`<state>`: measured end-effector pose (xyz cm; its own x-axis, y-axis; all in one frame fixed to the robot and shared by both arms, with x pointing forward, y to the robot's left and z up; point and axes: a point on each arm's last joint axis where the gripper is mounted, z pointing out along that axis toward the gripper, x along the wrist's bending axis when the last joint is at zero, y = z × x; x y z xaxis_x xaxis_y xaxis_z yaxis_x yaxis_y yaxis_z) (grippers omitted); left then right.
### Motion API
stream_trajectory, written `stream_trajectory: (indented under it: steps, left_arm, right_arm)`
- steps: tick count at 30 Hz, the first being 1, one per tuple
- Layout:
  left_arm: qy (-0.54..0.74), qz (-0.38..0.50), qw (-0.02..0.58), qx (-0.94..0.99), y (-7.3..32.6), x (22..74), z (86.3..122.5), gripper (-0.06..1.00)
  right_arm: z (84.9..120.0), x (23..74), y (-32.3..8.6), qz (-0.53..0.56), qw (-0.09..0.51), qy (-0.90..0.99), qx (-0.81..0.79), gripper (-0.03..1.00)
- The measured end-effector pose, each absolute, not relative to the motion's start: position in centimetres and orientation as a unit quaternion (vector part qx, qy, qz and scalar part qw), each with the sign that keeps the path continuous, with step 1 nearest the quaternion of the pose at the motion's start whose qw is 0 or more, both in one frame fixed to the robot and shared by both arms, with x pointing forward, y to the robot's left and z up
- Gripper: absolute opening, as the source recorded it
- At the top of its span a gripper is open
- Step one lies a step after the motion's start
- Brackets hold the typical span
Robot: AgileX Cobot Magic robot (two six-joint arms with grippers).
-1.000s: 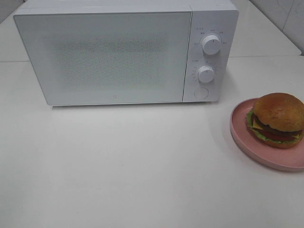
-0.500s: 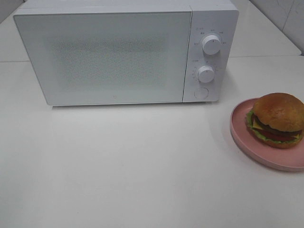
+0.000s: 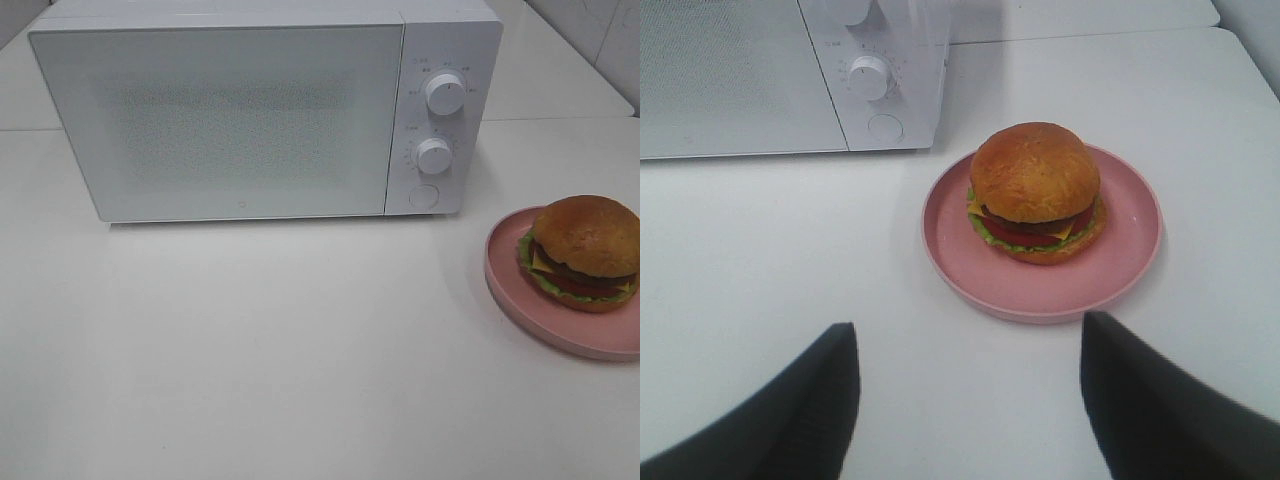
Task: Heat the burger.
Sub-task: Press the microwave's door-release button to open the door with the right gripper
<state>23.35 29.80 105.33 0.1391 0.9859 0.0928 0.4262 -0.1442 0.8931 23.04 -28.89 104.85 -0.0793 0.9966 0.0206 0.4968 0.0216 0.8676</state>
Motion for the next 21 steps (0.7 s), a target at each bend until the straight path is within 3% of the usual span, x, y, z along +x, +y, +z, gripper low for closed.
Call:
stream_trajectory:
  steps: [21]
  left_arm:
    - [0.538,0.376,0.372,0.656,29.80,23.35,105.33,0.00]
  right_arm:
    - [104.85,23.04,-28.89,0.374,0.334,0.632,0.591,0.61]
